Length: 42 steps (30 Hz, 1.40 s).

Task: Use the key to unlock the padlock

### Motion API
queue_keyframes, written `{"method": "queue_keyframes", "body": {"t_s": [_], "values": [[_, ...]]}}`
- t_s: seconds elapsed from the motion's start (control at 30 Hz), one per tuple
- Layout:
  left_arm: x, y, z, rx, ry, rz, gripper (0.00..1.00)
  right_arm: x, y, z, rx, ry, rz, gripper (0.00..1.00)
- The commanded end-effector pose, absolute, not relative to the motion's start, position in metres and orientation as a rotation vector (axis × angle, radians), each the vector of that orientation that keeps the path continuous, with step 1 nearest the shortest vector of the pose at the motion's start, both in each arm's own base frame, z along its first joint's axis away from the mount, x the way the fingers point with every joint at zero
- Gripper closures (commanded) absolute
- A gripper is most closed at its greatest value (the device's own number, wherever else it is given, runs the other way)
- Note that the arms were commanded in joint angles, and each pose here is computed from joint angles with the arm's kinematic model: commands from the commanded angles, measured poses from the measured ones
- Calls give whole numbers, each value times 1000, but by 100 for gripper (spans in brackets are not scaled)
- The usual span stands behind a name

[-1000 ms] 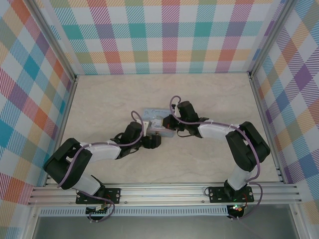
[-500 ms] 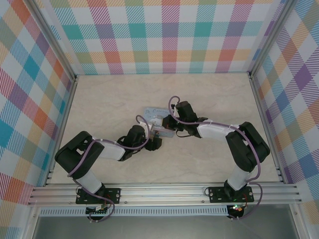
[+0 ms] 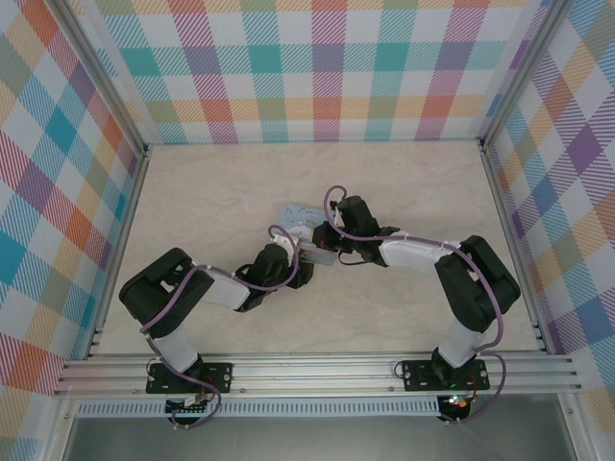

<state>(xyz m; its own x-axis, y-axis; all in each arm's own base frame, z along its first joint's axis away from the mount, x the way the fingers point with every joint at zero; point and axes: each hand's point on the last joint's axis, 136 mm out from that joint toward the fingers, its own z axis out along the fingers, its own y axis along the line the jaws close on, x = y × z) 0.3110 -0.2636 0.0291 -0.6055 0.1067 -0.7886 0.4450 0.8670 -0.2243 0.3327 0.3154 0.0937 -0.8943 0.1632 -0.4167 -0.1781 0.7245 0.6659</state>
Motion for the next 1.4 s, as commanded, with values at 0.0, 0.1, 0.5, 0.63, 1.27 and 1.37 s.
{"method": "queue_keyframes", "body": {"t_s": [0.0, 0.1, 0.5, 0.63, 1.27, 1.37], "values": [[311, -277, 23, 423, 2204, -491, 37, 283, 298, 32, 16, 2764, 892, 100], [315, -277, 23, 405, 2215, -462, 39, 283, 298, 33, 12, 2761, 890, 100], [319, -291, 29, 432, 2216, -474, 64, 282, 299, 36, -8, 2742, 905, 100], [319, -293, 37, 429, 2211, -486, 68, 284, 299, 42, -28, 2719, 906, 100], [317, -302, 56, 362, 2270, -575, 69, 287, 262, 110, -126, 2470, 902, 100], [316, -304, 61, 351, 2286, -590, 69, 281, 251, 111, -138, 2458, 889, 100]]}}
